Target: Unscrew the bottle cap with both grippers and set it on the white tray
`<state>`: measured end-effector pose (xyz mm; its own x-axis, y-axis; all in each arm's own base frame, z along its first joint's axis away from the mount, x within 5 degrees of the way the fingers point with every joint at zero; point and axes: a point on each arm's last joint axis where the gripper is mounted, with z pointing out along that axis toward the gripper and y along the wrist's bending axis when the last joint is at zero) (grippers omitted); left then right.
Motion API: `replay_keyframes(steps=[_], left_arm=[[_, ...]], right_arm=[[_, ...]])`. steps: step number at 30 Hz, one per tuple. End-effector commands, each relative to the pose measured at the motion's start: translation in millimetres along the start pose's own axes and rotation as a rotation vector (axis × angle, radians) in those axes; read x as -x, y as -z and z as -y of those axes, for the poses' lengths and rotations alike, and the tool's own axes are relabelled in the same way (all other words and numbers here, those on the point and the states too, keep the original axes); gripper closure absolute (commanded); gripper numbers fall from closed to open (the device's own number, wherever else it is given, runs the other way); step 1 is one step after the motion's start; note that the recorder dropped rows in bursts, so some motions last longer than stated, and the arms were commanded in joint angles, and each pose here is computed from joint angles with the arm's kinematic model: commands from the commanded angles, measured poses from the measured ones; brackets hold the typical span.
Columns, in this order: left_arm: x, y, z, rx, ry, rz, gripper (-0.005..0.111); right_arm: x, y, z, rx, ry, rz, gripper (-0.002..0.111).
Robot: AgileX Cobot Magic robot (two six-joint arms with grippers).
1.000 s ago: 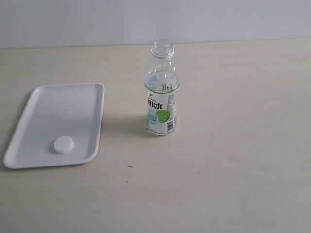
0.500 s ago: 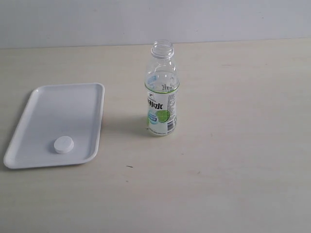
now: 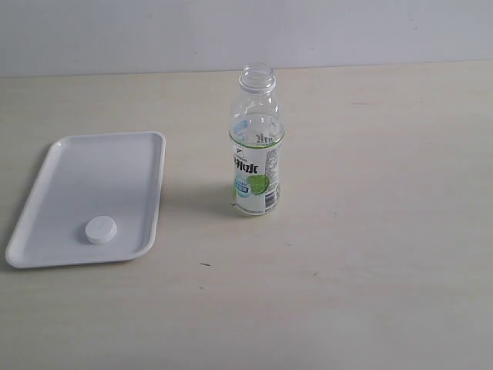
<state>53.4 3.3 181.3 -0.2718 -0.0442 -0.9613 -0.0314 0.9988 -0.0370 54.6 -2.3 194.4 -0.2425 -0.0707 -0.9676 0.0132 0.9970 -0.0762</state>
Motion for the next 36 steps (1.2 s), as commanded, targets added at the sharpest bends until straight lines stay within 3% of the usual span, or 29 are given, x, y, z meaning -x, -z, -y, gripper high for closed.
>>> replay_keyframes(steps=[1,36], left_arm=[[-0.3,0.1,-0.1,0.002,-0.004,0.007,0.107],[-0.3,0.1,-0.1,0.002,-0.004,0.007,0.107]], right_arm=[[-11.5,-1.0,0.1,-0.011,0.014,-0.024,0.108],[-12.1,-1.8,-0.2,-0.009,-0.01,-0.013,0.108]])
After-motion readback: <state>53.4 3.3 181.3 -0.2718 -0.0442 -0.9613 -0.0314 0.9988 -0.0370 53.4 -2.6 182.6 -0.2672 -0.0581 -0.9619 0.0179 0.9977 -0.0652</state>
